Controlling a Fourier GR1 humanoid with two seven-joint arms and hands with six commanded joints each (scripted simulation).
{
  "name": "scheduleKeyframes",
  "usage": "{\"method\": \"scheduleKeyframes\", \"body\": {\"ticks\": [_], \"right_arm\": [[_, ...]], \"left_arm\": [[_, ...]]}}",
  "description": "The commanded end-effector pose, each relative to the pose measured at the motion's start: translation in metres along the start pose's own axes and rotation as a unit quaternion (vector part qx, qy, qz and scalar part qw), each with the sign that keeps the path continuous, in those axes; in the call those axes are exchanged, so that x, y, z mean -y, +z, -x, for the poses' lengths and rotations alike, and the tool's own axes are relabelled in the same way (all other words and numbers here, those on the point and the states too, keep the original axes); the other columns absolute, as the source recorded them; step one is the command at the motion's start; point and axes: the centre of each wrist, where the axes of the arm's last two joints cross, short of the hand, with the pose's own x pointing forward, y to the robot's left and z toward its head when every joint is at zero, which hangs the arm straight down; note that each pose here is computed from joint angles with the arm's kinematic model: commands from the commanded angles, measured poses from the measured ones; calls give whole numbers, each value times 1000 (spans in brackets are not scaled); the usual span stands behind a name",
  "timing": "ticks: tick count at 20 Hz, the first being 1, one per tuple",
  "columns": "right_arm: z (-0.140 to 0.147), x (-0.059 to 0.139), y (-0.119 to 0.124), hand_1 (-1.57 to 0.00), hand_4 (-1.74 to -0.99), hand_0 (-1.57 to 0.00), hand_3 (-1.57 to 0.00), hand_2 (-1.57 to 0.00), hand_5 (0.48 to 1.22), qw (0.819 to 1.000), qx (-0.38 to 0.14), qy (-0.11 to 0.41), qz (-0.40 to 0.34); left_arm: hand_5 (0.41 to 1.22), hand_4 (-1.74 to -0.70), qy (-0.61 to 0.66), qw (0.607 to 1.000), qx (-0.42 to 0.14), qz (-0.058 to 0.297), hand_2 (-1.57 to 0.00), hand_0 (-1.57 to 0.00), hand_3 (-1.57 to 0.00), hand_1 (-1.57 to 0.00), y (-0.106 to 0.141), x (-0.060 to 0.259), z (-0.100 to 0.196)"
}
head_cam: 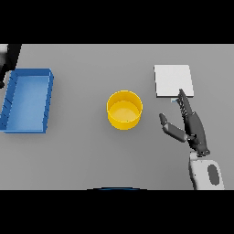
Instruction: Pick up the red beaker and tilt it to pour out 1 green nut into yellow bowl. Pick up the yellow bowl and place it on the metallic measuring scale.
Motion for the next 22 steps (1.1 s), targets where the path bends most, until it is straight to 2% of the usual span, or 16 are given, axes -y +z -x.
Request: {"method": "scheduleKeyframes", "body": {"ticks": [1,3,5,6,10,12,13,14,15,17,20,22], "right_arm": [[0,-2,-1,1,-1312,1,1,1,653,1000,-1,6,-1],[-1,-2,-2,1,-1304,1,1,1,653,1000,14,17,-3],[2,-6,-3,1,-1298,1,1,1,651,1000,-1,16,-1],[1,-5,-3,1,-1294,1,1,1,649,1000,2,12,-2],[0,-5,-3,1,-1275,1,1,1,656,1000,-4,-3,-8],[1,-5,-1,1,-1285,1,1,1,663,1000,-2,6,-11],[1,-3,-1,1,-1293,1,1,1,667,1000,0,12,-10],[3,-4,2,1,-1302,1,1,1,671,1000,3,10,-12],[3,-4,-1,1,-1307,1,1,1,677,1000,1,8,-14],[8,-3,2,1,-1306,1,1,1,688,1000,-5,11,-16],[6,-1,1,1,-1304,1,1,1,707,1000,-1,12,-15],[6,-2,2,1,-1309,1,1,1,716,1000,3,16,-18]], "left_arm": [[1219,-1688,39,999,-13,1,-1553,-1571,-1418,-1554,-2,10,12],[1220,-1707,105,993,-44,-3,-1560,-1571,-1400,-1560,-3,31,40],[1220,-1719,174,980,-92,-3,-1564,-1571,-1437,-1564,-2,46,62],[1220,-1724,196,974,-115,-1,-1565,-1571,-1398,-1566,-1,57,70],[1221,-1734,259,947,-191,24,-1569,-1571,-1465,-1569,5,115,100],[1221,-1736,303,923,-230,53,-1569,-1571,-1503,-1570,10,153,106],[1221,-1737,325,914,-236,59,-1570,-1571,-1437,-1570,13,172,106],[1221,-1738,337,904,-255,66,-1570,-1571,-1464,-1570,17,182,108],[1221,-1739,353,894,-265,72,-1570,-1571,-1418,-1570,21,196,108],[1221,-1739,385,875,-283,80,-1571,-1571,-1473,-1571,32,219,113],[1221,-1740,398,858,-314,88,-1571,-1571,-1521,-1571,46,242,112],[1221,-1740,404,855,-315,78,-1571,-1571,-1447,-1571,60,249,113]]}}
